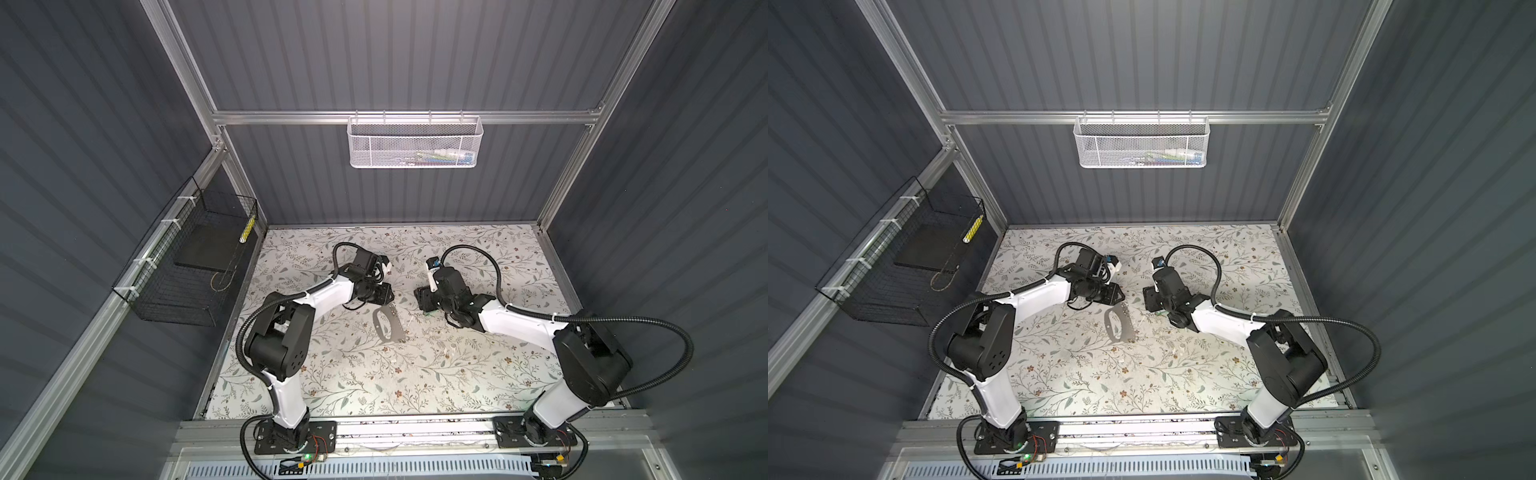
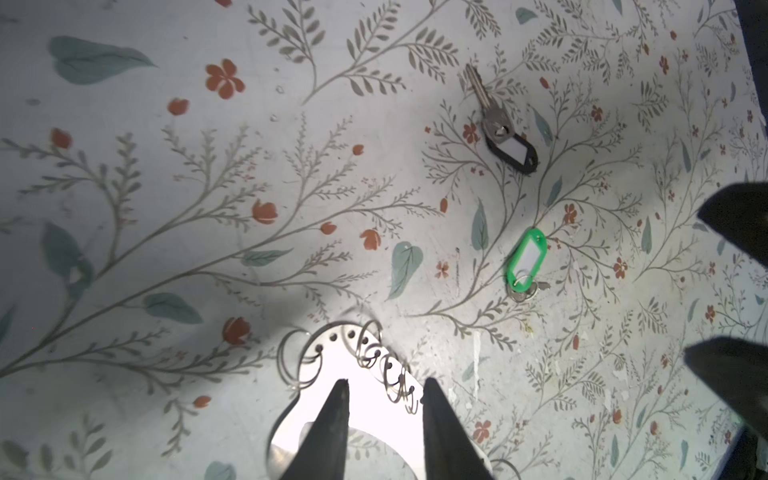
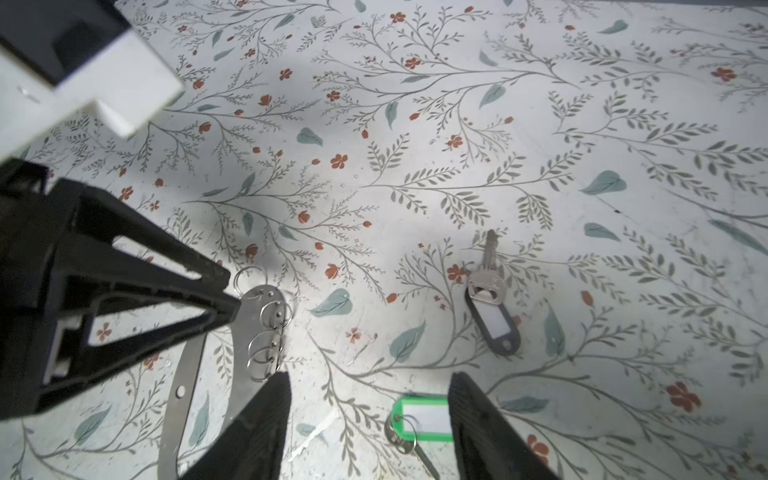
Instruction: Put the keys on the keyring
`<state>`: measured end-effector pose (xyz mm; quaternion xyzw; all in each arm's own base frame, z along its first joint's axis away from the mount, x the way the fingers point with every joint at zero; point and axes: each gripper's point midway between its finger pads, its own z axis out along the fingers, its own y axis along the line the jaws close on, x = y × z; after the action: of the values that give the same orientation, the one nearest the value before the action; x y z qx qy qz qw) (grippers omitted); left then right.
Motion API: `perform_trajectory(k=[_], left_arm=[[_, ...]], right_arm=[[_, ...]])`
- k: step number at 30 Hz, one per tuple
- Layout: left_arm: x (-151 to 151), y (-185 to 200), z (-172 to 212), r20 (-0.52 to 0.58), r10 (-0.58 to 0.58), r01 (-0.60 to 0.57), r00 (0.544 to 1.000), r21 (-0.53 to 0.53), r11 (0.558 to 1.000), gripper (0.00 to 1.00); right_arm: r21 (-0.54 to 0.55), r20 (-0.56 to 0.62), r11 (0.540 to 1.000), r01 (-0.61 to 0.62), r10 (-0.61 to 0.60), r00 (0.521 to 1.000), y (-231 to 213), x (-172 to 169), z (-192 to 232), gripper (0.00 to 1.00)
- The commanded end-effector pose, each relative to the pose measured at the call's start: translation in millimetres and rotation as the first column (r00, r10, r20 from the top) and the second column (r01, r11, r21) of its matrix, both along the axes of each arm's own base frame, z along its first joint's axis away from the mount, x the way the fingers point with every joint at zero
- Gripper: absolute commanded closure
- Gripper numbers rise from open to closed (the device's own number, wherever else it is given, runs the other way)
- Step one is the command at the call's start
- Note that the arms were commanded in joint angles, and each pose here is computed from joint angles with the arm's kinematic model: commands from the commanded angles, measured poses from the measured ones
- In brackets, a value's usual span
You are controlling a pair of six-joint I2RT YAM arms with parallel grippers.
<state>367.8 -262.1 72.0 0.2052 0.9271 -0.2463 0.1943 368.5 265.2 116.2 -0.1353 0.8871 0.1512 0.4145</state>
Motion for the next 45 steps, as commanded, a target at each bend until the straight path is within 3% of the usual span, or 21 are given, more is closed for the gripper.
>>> perform_trajectory(k=[1, 15, 31, 45], left_arm=[[-3, -10, 6, -0.016, -0.056, 0.056, 0.998, -0.022, 0.998, 0.69], [1, -3, -10, -0.033, -0.035, 0.037, 0.999, 0.048, 0.998, 0.70], [-17, -4, -19, -0.029, -0.078, 0.081, 0.997, 0.145, 0.986, 0.76], [-35, -4, -28, -0.092, -0.051, 0.068, 0.994, 0.191, 0.979, 0.71]], right_arm=[[0.018, 0.033, 0.999, 0.040, -0.040, 0.999, 1, 10, 7, 0.38], [0.012, 0.015, 1.000, 0.025, -0.025, 1.000, 5, 10, 1, 0.42], [0.006, 0.002, 1.000, 0.017, -0.017, 1.000, 9, 12, -1, 0.43], [0.003, -0.003, 1.000, 0.018, -0.018, 1.000, 9, 13, -2, 0.44]])
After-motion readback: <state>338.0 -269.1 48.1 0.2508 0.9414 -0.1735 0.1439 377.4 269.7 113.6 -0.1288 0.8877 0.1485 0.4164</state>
